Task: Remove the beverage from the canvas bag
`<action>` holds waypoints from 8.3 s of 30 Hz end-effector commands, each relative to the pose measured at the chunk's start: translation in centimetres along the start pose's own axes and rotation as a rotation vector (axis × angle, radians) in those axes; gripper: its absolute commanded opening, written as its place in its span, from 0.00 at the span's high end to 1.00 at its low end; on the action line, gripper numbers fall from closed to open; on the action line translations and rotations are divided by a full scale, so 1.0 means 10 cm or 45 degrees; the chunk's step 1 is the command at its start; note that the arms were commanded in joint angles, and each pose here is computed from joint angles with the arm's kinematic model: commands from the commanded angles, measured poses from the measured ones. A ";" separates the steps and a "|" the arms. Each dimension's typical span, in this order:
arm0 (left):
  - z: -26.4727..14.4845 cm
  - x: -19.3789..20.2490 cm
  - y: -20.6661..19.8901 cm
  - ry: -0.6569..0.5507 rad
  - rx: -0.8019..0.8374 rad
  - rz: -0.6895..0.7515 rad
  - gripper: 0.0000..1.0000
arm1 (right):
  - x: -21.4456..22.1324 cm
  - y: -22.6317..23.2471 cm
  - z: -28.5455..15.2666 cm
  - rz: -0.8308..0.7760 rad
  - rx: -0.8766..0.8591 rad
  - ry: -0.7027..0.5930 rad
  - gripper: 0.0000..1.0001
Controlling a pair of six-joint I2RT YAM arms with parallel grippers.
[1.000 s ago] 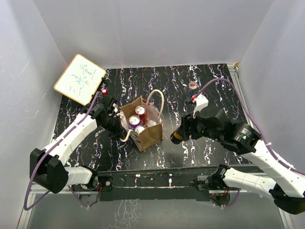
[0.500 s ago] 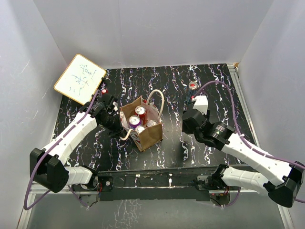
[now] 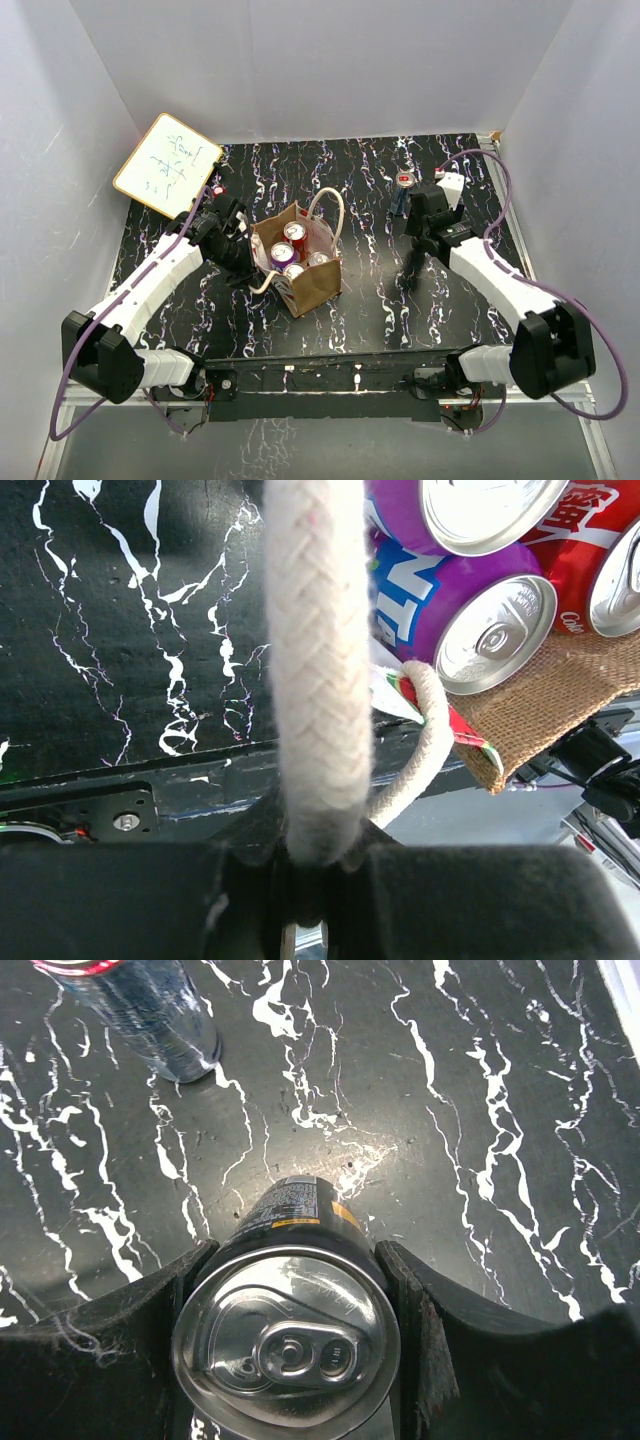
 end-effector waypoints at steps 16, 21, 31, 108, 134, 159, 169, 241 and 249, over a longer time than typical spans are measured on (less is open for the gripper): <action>-0.09 0.06 -0.01 -0.017 0.030 0.072 1.00 | -0.52 0.70 0.69 0.076 -0.277 -0.119 0.92; -0.09 0.07 0.01 -0.015 0.014 0.068 1.00 | -0.52 0.72 0.82 0.056 -0.236 -0.139 0.92; -0.12 0.05 0.02 -0.038 -0.016 0.065 1.00 | -0.44 0.75 0.95 0.034 -0.204 -0.084 0.74; -0.15 0.00 -0.12 -0.104 0.158 0.054 1.00 | 0.87 2.72 -0.65 0.087 -0.308 0.566 0.01; -0.07 0.08 -0.09 -0.055 0.190 0.101 1.00 | 1.38 2.83 -0.18 -0.003 -0.184 0.586 0.09; -0.05 0.05 -0.07 -0.081 0.160 0.065 1.00 | 0.51 2.89 -0.91 0.094 -0.492 0.479 0.85; -0.04 0.07 -0.08 -0.083 0.168 0.032 1.00 | 0.08 2.86 -1.43 0.057 -0.872 0.426 0.92; -0.51 -0.20 -0.30 -0.248 0.245 0.198 1.00 | 0.36 2.06 -1.89 0.531 -1.158 1.351 0.92; -0.50 -0.18 -0.23 -0.256 0.176 0.191 1.00 | 0.29 1.91 -2.07 0.519 -1.233 1.439 0.93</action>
Point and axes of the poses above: each gripper's point midway between its finger pads, its own z axis out along the fingers, its own y axis along the line the jaws close on, x = y × z, the point moved 6 cm from there along -z, back along the fingers, and after that the axes turned 13 degrees about z, right-handed, at the moved point
